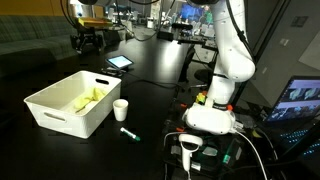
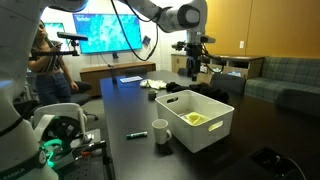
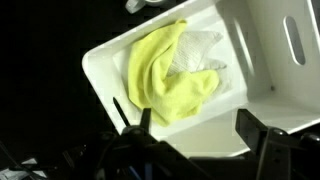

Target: Pick up the two cloths and put them in the box, then pick up the seal tape and marker and put them in the cup

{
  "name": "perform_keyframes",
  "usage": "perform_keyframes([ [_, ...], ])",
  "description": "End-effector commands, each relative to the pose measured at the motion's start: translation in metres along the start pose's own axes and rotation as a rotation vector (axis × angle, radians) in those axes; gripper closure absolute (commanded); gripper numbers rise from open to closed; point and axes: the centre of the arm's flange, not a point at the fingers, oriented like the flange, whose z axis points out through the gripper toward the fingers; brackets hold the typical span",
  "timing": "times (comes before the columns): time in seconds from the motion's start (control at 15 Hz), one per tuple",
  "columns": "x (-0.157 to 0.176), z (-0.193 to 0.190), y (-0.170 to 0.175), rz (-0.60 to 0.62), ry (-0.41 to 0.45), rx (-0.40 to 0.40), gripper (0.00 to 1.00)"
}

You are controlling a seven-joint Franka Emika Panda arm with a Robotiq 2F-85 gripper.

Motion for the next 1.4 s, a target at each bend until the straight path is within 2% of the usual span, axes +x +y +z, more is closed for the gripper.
perform_keyframes([
  [0.0, -0.047, 0.023, 0.027, -0.123, -0.093, 0.003, 0.00],
  [0.27, -0.085, 0.064, 0.050, -0.196, -0.200, 0.003, 0.00],
  [0.73, -0.152, 0.135, 0.073, -0.194, -0.361, 0.062, 0.00],
  [1.0, -0.184, 0.167, 0.070, -0.200, -0.407, 0.108, 0.00],
  [1.33, -0.217, 0.202, 0.054, -0.218, -0.403, 0.143, 0.00],
])
